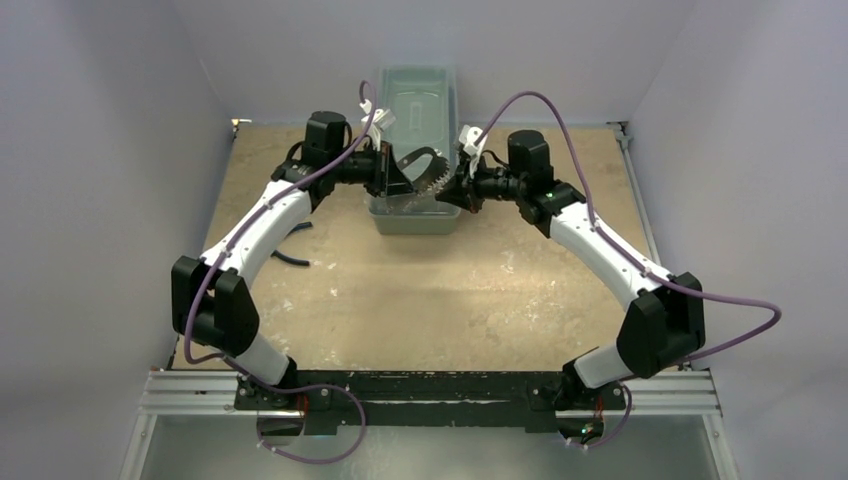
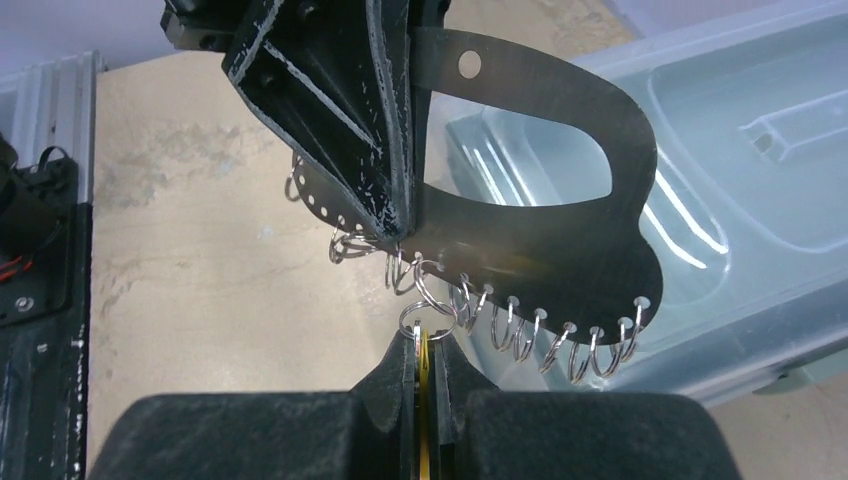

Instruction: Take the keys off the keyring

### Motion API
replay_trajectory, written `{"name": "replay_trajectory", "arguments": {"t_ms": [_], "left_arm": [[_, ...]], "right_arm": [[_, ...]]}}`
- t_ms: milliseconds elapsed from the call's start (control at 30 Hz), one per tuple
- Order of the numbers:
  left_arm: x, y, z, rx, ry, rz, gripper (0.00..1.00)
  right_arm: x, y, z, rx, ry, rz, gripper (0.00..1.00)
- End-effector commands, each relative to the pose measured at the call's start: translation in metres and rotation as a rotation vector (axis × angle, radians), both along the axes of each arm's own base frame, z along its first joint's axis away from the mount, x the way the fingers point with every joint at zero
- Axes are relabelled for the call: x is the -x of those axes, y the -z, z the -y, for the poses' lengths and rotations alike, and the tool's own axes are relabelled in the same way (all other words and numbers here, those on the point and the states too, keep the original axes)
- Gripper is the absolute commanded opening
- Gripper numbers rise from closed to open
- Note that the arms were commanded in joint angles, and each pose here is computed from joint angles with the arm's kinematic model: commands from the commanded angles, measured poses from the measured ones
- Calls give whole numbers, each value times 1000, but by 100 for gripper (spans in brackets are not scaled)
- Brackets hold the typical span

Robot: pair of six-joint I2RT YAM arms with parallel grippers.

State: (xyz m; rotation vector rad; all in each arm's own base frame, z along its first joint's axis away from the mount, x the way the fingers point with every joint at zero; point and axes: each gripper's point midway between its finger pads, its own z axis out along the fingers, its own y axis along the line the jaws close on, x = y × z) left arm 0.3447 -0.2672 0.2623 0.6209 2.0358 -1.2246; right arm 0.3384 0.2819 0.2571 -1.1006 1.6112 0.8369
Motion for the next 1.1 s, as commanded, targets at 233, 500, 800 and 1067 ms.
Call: {"name": "replay_trajectory", "arguments": {"t_ms": [233, 500, 800, 1067], "left_arm": [[-60, -18, 3, 19, -139, 16, 0], [-92, -9, -16, -19, -206, 55, 0], [-13, -35, 2, 130, 150, 74, 0], [56, 36, -10, -21, 129, -35, 0]], "right_arm": [[-52, -49, 2, -40, 95, 99, 0], [-58, -27, 1, 12, 85, 48, 0], [-19, -29, 10, 12, 12, 51, 0], [55, 36, 28, 85, -18, -81, 0]]}}
